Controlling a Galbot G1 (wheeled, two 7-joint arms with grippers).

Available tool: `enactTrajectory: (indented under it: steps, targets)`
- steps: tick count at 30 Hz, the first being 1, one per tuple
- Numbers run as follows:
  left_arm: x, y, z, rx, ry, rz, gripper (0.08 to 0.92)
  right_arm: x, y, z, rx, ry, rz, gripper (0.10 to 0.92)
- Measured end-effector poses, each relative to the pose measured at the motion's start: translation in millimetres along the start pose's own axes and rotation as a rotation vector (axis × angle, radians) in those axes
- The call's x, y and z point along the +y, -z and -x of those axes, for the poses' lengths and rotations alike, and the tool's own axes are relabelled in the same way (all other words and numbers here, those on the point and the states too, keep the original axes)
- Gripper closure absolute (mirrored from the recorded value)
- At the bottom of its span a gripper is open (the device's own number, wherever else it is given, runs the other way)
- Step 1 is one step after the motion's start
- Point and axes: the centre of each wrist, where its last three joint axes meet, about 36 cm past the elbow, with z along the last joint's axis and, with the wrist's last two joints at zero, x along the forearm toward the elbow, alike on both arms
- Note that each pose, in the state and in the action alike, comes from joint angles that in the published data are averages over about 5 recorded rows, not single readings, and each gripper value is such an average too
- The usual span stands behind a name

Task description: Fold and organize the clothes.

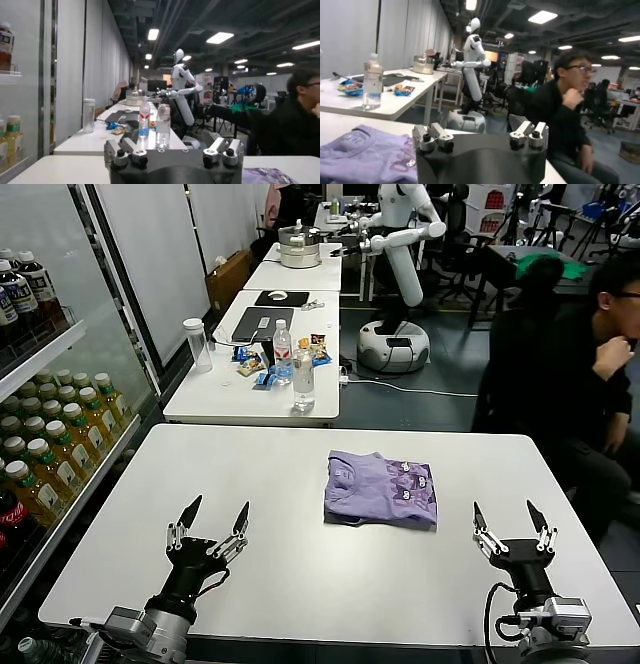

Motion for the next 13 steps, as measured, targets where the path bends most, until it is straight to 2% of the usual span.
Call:
enactTrajectory:
  steps: [13]
  targets:
    - [-0.9,1.8,-1.1,-0.004,-0.002,-0.001,0.177,-1.0,6.1,-1.8,-0.016,-0.04,-0.006,0.2]
